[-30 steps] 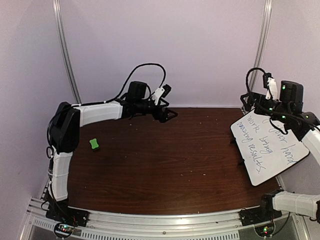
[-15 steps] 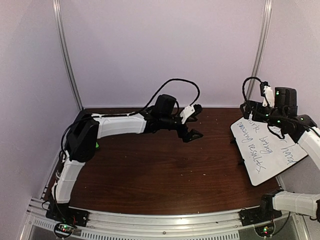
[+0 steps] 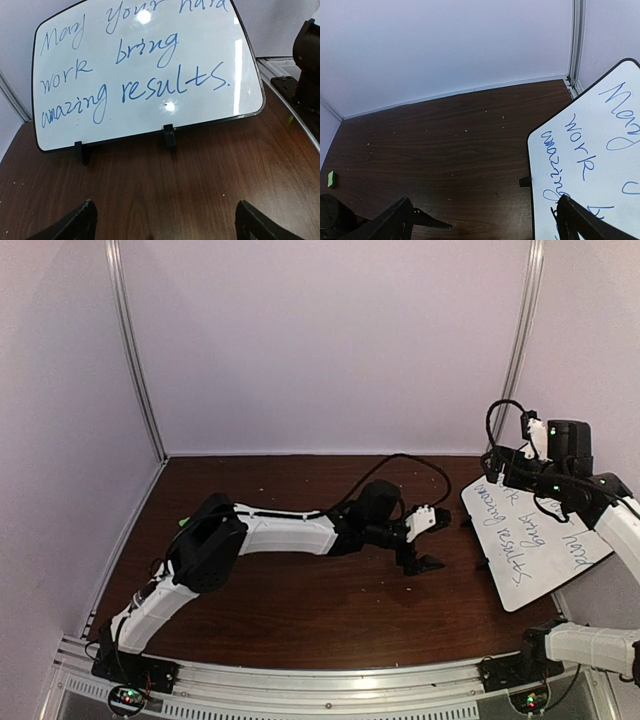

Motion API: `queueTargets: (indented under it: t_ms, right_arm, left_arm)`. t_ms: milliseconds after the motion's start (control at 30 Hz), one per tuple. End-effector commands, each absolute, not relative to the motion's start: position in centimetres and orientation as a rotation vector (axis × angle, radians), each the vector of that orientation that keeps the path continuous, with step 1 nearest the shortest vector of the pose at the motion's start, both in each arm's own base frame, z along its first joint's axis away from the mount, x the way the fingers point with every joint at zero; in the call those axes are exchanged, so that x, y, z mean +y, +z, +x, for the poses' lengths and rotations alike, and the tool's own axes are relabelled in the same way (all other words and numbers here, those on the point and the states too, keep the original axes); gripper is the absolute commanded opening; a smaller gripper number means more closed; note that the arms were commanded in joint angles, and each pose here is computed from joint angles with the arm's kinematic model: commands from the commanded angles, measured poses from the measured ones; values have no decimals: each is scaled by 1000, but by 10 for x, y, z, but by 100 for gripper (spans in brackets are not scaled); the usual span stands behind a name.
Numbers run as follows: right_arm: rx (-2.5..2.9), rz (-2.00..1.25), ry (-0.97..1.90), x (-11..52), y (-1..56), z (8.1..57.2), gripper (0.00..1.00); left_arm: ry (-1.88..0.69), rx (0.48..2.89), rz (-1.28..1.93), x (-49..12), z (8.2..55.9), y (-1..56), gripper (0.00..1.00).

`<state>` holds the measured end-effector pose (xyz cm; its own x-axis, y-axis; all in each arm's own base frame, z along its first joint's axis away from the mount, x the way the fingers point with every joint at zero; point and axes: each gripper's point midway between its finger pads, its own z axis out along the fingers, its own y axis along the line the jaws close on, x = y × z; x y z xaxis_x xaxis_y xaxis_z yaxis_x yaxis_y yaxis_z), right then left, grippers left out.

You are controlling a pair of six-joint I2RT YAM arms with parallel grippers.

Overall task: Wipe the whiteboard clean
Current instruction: Move the whiteboard to the center of the board.

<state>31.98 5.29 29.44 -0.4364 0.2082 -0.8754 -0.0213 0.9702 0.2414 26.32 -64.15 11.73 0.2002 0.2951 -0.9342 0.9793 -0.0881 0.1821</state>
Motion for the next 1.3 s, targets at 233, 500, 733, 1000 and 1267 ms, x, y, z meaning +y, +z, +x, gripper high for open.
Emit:
queueTargets:
  t_ms: [233, 500, 733, 1000, 1267]
  right_arm:
    - [2233, 170, 171, 47, 240, 318, 100]
    - [2075, 557, 216, 47, 249, 302, 100]
    - [2070, 669, 279, 88, 213, 285, 100]
    - [1971, 808, 236, 101, 187, 311, 95]
    - [1915, 1024, -75, 90, 154, 337, 94]
  left_arm:
    - [-963, 1302, 1332, -654, 283, 143, 98]
    - [-690, 1487, 1142, -577, 330, 177, 98]
    - [-671, 1641, 926, -480, 361, 202, 98]
    - [-622, 1661, 881, -435, 343, 230, 98]
    - [-514, 1723, 857, -394, 332, 228, 98]
